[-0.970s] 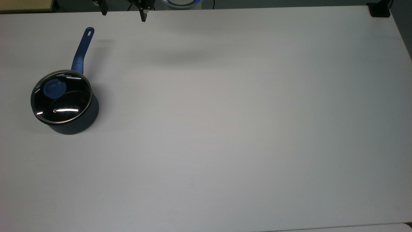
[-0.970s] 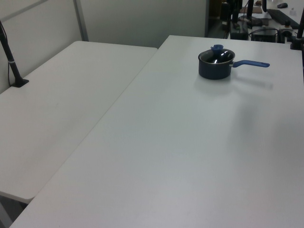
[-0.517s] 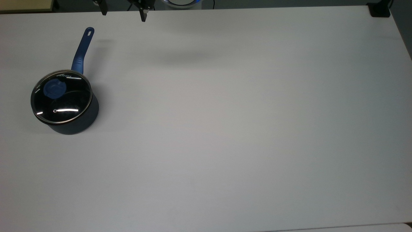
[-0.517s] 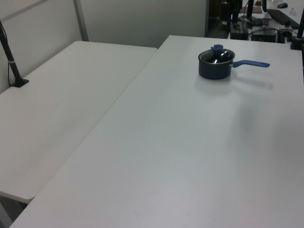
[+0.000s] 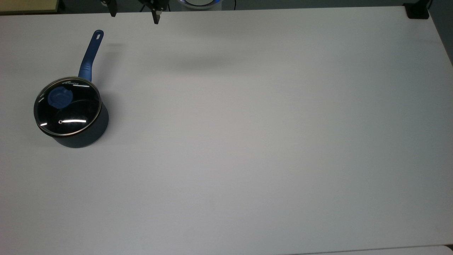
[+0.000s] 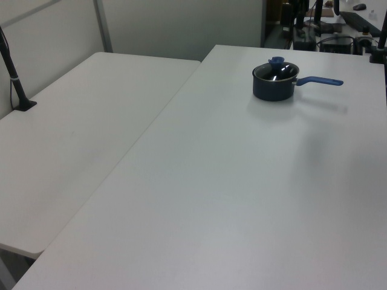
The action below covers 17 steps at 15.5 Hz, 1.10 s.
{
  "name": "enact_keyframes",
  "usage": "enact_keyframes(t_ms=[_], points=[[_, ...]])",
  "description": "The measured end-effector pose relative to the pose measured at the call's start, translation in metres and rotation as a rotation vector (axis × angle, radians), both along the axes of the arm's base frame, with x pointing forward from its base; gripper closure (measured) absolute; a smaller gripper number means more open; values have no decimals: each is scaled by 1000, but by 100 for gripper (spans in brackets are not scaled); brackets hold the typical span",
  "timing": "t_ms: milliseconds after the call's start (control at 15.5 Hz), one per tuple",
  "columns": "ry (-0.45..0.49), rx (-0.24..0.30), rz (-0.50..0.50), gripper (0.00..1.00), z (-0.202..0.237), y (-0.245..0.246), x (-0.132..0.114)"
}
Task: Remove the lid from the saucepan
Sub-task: 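Move the open gripper over the saucepan and lower it to the blue lid knob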
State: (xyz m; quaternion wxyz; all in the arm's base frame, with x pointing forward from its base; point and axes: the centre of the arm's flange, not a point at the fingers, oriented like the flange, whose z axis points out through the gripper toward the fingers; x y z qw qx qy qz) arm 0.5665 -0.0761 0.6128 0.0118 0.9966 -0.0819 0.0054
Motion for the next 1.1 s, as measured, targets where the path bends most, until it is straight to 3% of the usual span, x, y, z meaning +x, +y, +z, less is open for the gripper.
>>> enact_keyframes(t_ms=[323,776,1100], points=[[-48,-16,-61,0,1,-35,2],[-35,-64,-123,0,-75,-125,31],[-45,-5,-158,0,-107,-197,19]])
